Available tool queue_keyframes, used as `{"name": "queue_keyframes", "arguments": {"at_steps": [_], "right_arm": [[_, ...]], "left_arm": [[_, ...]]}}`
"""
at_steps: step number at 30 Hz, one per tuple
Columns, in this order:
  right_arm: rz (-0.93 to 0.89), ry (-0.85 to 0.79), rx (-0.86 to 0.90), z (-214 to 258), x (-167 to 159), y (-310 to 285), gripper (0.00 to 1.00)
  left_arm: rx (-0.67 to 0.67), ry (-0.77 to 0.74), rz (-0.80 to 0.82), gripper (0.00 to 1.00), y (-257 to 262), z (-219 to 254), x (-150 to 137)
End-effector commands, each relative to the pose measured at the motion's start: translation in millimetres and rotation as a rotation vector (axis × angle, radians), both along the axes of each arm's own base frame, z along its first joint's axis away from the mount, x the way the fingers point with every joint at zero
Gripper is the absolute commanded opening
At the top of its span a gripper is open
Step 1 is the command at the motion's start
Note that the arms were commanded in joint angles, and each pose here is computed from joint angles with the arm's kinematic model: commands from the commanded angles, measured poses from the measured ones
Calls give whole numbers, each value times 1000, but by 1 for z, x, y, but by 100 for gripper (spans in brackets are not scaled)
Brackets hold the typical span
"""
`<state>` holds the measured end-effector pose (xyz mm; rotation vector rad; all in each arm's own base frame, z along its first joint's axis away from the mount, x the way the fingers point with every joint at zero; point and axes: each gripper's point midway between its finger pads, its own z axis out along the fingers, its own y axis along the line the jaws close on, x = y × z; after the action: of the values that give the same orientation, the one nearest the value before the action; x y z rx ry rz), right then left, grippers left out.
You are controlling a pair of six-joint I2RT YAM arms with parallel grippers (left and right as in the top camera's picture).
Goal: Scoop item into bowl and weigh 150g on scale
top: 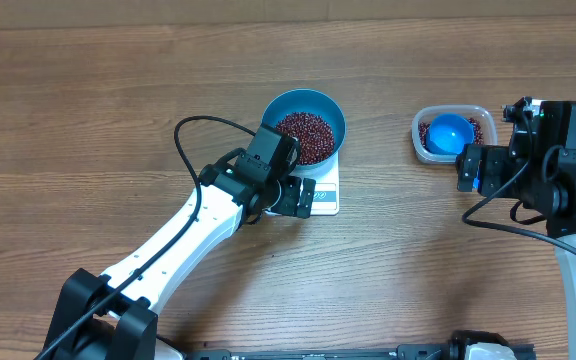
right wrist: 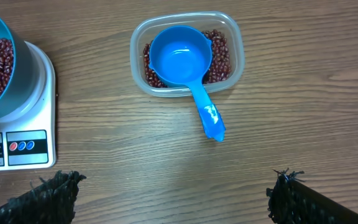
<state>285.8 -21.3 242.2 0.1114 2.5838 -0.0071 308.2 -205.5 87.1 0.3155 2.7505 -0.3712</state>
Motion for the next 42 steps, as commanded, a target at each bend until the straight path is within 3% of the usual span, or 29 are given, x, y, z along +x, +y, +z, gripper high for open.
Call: {"name": "queue_keyframes", "arguments": {"at_steps": [1,15,21,27,33,42], "right_arm": [[6,-22,0,7,3,0,100],[6,-22,0,7,3,0,100],[6,-22,0,7,3,0,100],[6,-22,0,7,3,0,100],[6,-22,0,7,3,0,100],[6,-22,0,7,3,0,100]], "left_arm": [[-5,2,2,100,-2,0,0],[9,-22,13,100,0,1,5],[26,-90,23,100,5,13,14],[36,-223,-94,100,5,43,17],[75,-340,-113,99,26,71,7],[36,-452,42,99,103,70,-25]]}}
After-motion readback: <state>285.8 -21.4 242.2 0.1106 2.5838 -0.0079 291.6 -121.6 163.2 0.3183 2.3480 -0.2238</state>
